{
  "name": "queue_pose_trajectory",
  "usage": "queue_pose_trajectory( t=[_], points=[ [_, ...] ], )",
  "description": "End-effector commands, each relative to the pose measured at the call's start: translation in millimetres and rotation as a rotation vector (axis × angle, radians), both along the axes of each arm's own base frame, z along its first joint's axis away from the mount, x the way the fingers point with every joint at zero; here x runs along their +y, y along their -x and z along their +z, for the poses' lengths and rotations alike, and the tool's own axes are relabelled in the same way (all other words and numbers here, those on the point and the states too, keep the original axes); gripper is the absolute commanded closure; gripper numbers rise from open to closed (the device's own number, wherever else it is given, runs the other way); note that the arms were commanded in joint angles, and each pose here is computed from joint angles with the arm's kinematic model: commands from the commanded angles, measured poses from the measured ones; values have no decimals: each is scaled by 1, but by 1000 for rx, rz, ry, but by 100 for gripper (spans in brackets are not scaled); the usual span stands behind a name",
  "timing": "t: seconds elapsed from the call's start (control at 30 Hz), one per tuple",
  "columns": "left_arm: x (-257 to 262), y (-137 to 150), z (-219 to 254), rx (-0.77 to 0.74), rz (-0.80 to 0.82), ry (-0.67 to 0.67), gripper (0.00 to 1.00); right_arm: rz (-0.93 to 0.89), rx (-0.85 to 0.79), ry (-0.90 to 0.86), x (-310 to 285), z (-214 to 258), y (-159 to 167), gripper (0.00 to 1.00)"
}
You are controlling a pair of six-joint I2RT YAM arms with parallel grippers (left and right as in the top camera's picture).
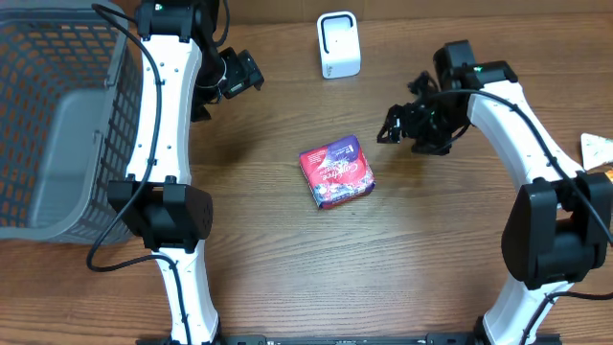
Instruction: Scan the item barcode
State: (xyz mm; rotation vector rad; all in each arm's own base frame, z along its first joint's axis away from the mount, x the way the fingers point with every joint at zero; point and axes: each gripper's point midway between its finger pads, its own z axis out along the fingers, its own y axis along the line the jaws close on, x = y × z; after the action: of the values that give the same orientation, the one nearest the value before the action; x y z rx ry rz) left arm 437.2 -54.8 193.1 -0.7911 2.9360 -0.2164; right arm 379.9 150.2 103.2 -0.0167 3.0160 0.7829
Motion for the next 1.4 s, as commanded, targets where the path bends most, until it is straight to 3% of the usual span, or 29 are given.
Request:
queue_pose_trajectory(
  t=[0.0, 0.17, 0.27, 0.7, 0.87, 1.0, 1.17, 1.37],
  points=[
    [-1, 0, -3, 8, -16, -3, 0, 143, -77, -44, 27, 4, 8, 16],
    [-1, 0, -3, 8, -16, -3, 0, 169, -100, -59, 50, -21, 14, 17],
    [-1, 0, -3, 8, -16, -3, 0, 125, -82, -64, 52, -39, 17, 24],
    [-1, 0, -3, 8, -16, -3, 0, 72, -72, -167, 71, -68, 27, 26],
    [-1, 0, -3, 8, -16, -3, 0, 61, -58, -171, 75, -68, 29, 51],
    [-1, 0, -3, 8, -16, -3, 0, -23, -22, -196, 75, -60, 21, 92],
    [-1, 0, -3, 8, -16, -3, 0, -10, -5, -428, 85, -16, 8, 96],
    [-1, 0, -3, 8, -16, -3, 0, 12, 14, -852, 59, 60, -7, 96]
  ],
)
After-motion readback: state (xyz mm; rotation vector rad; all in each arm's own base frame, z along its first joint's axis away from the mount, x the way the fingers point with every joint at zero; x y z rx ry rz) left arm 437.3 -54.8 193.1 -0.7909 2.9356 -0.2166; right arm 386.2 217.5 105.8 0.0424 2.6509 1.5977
